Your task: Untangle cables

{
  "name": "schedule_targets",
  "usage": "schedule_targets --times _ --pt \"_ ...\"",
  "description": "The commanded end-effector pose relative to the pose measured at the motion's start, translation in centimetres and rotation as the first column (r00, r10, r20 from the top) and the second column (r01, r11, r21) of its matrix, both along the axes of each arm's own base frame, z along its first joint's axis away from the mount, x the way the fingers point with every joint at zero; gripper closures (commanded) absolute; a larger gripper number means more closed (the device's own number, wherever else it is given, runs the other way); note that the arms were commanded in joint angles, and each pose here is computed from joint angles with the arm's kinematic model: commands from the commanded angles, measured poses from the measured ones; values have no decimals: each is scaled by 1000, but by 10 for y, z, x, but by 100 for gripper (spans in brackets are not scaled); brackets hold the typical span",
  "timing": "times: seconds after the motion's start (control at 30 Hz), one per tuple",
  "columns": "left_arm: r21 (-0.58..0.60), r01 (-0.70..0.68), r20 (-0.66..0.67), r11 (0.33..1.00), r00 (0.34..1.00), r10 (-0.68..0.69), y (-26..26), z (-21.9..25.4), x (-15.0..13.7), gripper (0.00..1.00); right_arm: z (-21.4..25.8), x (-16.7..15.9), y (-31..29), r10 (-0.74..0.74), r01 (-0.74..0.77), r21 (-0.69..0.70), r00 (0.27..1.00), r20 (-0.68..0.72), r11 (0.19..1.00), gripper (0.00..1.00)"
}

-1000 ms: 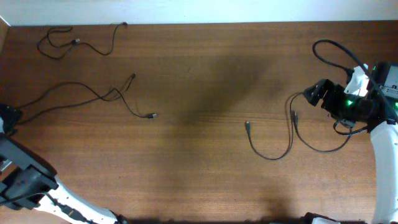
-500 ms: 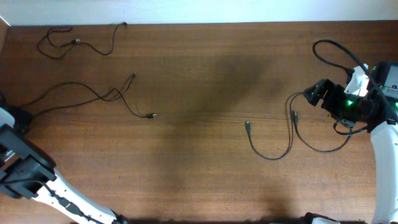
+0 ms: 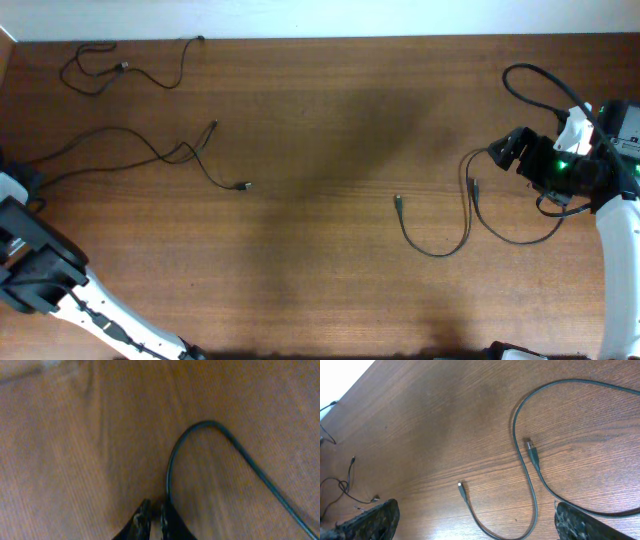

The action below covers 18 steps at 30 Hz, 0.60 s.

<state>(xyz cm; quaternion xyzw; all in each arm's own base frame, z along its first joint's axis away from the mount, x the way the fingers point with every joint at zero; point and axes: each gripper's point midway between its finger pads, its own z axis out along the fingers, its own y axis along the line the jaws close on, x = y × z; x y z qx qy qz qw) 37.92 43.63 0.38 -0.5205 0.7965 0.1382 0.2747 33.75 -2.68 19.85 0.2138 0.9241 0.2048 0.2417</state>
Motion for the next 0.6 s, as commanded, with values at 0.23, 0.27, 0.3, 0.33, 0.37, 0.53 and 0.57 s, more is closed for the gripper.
schedule_targets --times 0.23,0.27,0.3,0.33,0.37,0.53,0.57 --pt "-11 520 359 854 799 -482 -43 73 108 72 1 1 0 9 -9 -15 1000 5 1000 2" --pt "-33 495 396 868 804 -443 -42 80 111 72 1 1 0 9 -9 -15 1000 5 1000 2" --pt "-67 461 424 885 816 -393 -43 82 113 70 1 1 0 9 -9 -15 1000 5 1000 1" --pt "-93 449 429 889 824 -371 -45 80 112 69 1 1 0 9 -9 -15 1000 5 1000 2" --pt "-119 446 418 887 833 -363 -49 75 109 68 1 1 0 9 -9 -15 1000 5 1000 2" --pt "-195 434 333 880 873 -357 -71 67 100 62 1 1 0 9 -9 -15 1000 5 1000 2" --pt "-195 437 333 878 872 -360 -74 71 100 58 1 1 0 9 -9 -15 1000 5 1000 2"
